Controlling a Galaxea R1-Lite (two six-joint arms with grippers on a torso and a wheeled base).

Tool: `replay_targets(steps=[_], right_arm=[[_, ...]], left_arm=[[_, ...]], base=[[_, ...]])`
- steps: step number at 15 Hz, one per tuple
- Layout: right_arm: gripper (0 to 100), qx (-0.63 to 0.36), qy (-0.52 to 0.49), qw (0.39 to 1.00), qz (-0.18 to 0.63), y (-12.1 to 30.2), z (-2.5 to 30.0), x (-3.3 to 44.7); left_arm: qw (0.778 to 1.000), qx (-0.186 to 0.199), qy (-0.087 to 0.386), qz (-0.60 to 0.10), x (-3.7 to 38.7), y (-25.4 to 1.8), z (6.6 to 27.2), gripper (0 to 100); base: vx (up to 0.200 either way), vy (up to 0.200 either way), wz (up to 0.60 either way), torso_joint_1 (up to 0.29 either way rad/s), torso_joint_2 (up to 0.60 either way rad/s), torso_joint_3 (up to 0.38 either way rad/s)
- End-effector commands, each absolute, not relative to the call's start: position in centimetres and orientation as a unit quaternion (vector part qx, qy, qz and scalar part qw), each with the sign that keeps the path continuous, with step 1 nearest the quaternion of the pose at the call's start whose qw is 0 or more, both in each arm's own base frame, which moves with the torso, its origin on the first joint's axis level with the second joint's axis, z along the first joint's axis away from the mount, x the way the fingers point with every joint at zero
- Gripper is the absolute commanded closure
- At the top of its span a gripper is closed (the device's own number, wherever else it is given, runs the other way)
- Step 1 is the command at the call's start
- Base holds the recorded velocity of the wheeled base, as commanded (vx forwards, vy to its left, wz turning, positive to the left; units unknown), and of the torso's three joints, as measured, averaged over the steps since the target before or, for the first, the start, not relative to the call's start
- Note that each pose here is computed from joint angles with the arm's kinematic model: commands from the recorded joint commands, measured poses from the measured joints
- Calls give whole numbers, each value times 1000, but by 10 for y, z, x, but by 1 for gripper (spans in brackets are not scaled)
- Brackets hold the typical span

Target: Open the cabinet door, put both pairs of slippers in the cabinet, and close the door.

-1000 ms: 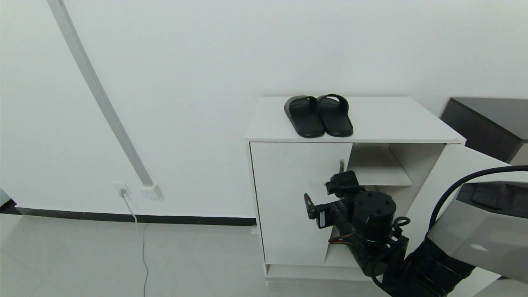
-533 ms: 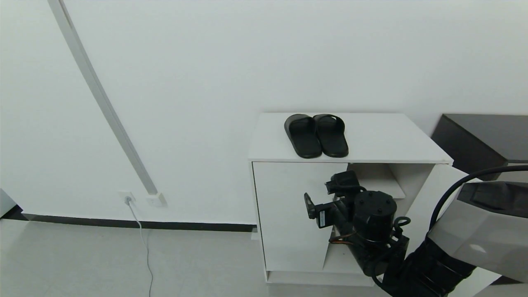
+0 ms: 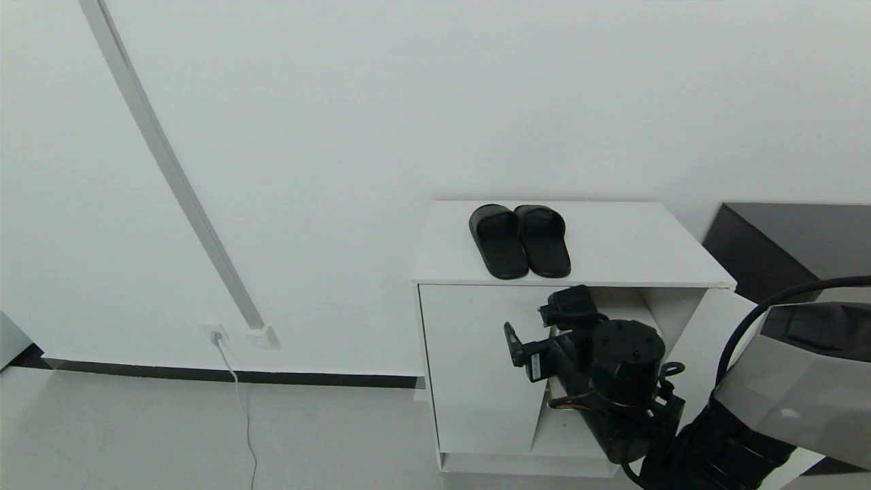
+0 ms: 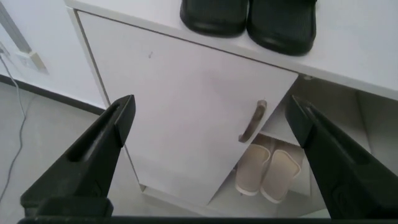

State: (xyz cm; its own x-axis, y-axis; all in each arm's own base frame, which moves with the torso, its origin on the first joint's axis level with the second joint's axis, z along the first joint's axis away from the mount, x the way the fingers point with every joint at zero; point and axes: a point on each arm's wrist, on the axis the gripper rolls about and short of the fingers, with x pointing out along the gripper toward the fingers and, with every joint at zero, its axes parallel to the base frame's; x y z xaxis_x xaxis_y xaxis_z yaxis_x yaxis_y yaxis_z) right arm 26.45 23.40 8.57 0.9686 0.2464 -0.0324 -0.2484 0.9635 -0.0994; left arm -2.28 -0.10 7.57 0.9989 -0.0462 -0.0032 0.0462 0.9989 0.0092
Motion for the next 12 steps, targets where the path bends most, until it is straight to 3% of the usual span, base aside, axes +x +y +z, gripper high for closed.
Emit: replay_targets(steps=[1,4,9,12], right_arm=[[0,-51,6,990,130,234,88,266],[0,-40,34,990,127,240,106,276],[0,14,96,988,117,241,163,279],[0,20,95,989,109,240,168,282]], left_arm=[[1000,5,1,-23,-23,-1,76,100],[1000,7,1,-23,-23,-1,76,100],[1000,6,1,-24,-23,-1,76,100],[1000,6,2,-25,-23,-1,75,100]], base=[[0,0,0,0,0,0],[0,0,0,0,0,0],[0,0,0,0,0,0],[67,0,0,2,1,1]])
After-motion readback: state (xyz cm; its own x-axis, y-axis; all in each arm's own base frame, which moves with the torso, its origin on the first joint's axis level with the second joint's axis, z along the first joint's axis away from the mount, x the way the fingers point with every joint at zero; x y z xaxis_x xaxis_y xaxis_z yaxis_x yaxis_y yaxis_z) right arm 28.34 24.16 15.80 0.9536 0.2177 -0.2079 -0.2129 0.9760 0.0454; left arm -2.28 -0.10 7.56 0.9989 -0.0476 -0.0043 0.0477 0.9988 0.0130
